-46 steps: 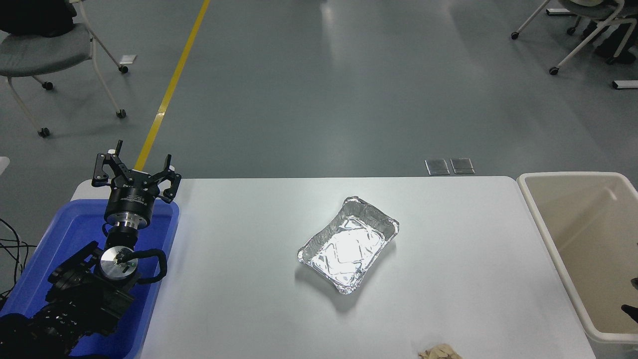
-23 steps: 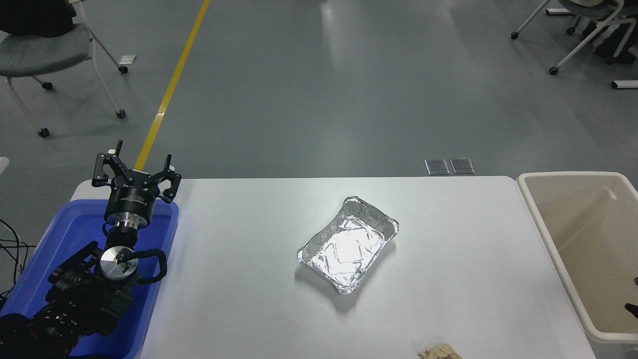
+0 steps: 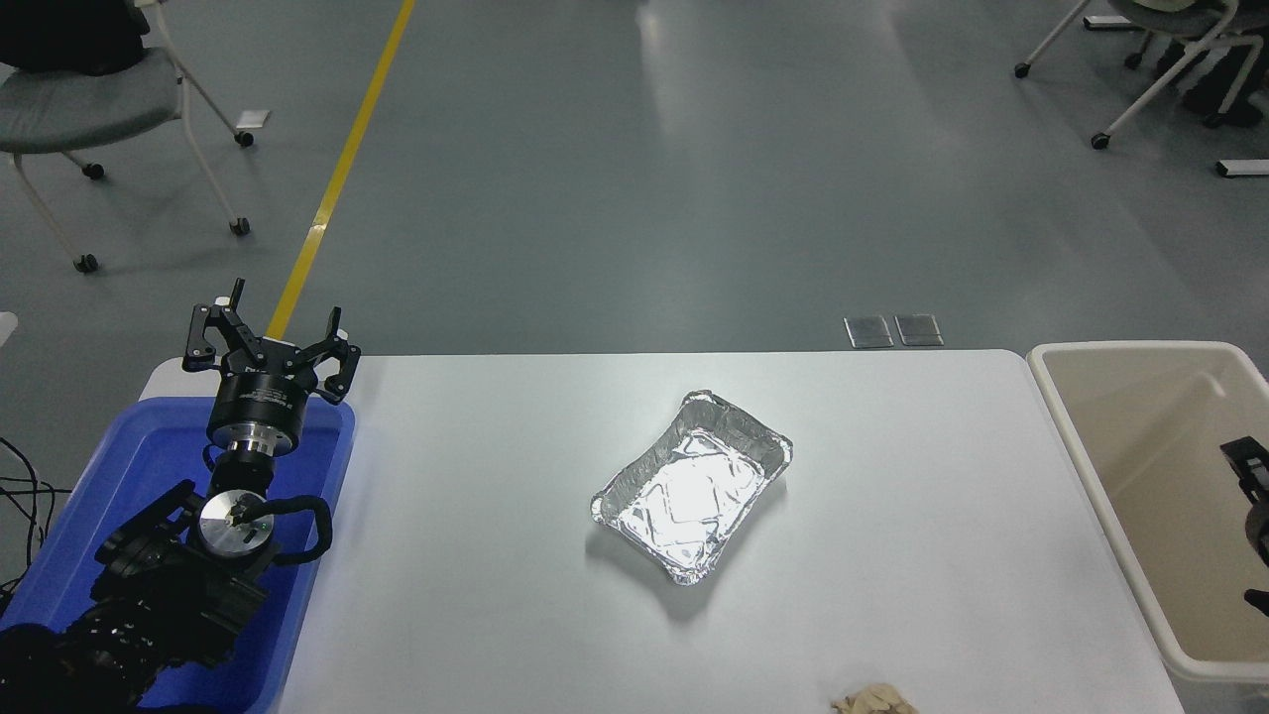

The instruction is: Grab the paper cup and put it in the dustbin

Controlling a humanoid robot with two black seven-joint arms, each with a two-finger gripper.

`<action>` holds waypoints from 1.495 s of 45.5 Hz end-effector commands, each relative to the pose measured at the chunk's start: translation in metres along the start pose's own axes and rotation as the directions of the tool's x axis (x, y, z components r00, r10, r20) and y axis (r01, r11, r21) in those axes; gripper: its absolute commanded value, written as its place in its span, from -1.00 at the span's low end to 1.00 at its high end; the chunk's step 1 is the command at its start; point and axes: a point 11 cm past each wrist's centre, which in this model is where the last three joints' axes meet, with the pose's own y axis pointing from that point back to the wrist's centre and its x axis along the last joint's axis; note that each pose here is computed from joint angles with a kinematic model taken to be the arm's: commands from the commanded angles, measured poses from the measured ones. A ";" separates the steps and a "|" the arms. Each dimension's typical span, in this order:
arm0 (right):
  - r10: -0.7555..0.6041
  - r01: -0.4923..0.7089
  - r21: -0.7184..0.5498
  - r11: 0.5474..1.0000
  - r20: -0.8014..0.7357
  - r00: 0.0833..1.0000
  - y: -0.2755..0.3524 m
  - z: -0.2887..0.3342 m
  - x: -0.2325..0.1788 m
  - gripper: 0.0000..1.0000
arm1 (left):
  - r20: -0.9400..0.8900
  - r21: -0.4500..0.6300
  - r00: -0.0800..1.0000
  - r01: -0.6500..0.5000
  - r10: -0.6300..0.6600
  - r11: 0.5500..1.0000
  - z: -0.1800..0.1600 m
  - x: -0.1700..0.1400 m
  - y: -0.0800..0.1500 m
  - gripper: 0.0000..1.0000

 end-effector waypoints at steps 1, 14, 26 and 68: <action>-0.161 0.167 0.049 0.985 -0.114 0.980 0.030 -0.025 -0.010 1.00 | 0.001 0.000 1.000 0.000 0.000 1.000 0.000 0.000 0.000 0.98; -0.411 0.431 0.042 0.901 -0.232 0.882 0.054 -0.061 -0.011 1.00 | 0.001 0.000 1.000 0.000 0.000 1.000 0.000 0.000 0.000 0.98; -0.633 0.670 -0.032 0.742 -0.363 0.683 0.085 -0.106 -0.009 1.00 | 0.001 0.000 1.000 0.000 0.000 1.000 0.000 0.000 0.000 0.98; -0.532 0.687 -0.265 0.676 -0.821 0.208 0.210 -0.259 -0.026 1.00 | 0.001 0.000 1.000 0.000 0.000 1.000 0.000 0.000 0.000 0.98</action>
